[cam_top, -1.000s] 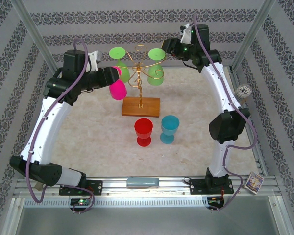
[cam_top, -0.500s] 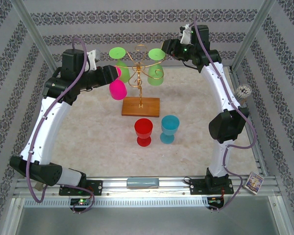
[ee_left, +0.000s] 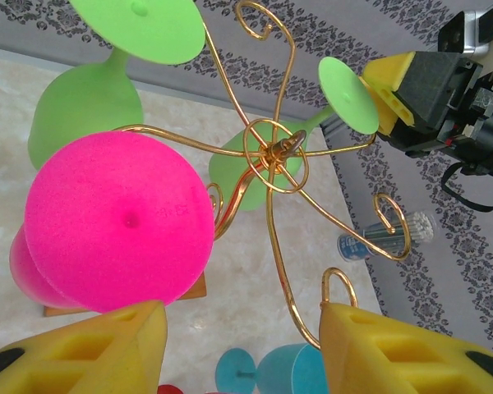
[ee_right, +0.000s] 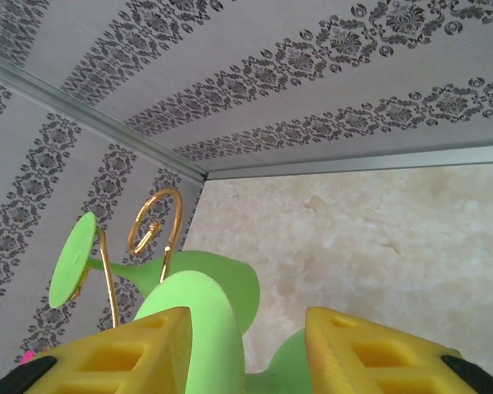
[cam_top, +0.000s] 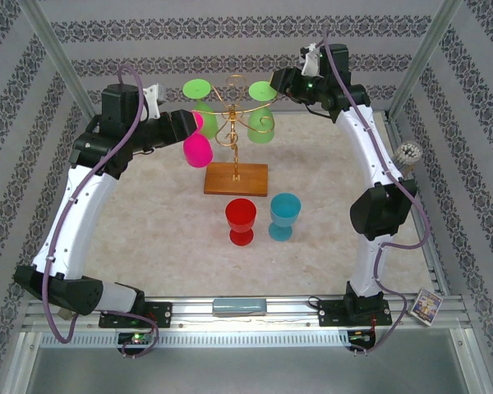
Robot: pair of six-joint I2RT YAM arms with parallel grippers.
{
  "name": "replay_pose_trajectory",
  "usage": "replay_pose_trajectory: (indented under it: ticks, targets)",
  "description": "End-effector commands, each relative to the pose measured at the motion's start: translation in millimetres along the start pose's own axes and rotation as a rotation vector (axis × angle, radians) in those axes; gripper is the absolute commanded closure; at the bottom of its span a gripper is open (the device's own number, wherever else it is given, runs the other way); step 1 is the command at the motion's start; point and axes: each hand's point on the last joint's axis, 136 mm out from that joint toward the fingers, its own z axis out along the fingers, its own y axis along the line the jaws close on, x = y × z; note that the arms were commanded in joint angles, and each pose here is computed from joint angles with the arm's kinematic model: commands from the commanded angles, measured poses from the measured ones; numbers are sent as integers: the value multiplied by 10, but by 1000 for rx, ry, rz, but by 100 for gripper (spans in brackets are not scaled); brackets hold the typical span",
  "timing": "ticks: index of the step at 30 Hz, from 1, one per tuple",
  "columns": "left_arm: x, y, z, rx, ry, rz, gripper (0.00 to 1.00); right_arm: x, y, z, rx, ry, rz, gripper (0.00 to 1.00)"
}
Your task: Take the wine glass off the wine glass rack
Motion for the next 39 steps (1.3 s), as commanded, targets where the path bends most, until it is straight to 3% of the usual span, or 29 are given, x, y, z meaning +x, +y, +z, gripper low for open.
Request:
replay_pose_trajectory:
  ticks: [1, 22, 39]
  targets:
    - [-99, -38, -89, 27, -47, -6, 48, 39, 68, -33, -21, 11, -11, 60]
    - [-91, -28, -94, 36, -52, -15, 48, 38, 204, -103, -50, 6, -19, 65]
    - [-99, -31, -112, 44, -60, -21, 47, -17, 328, -182, -77, -9, -19, 79]
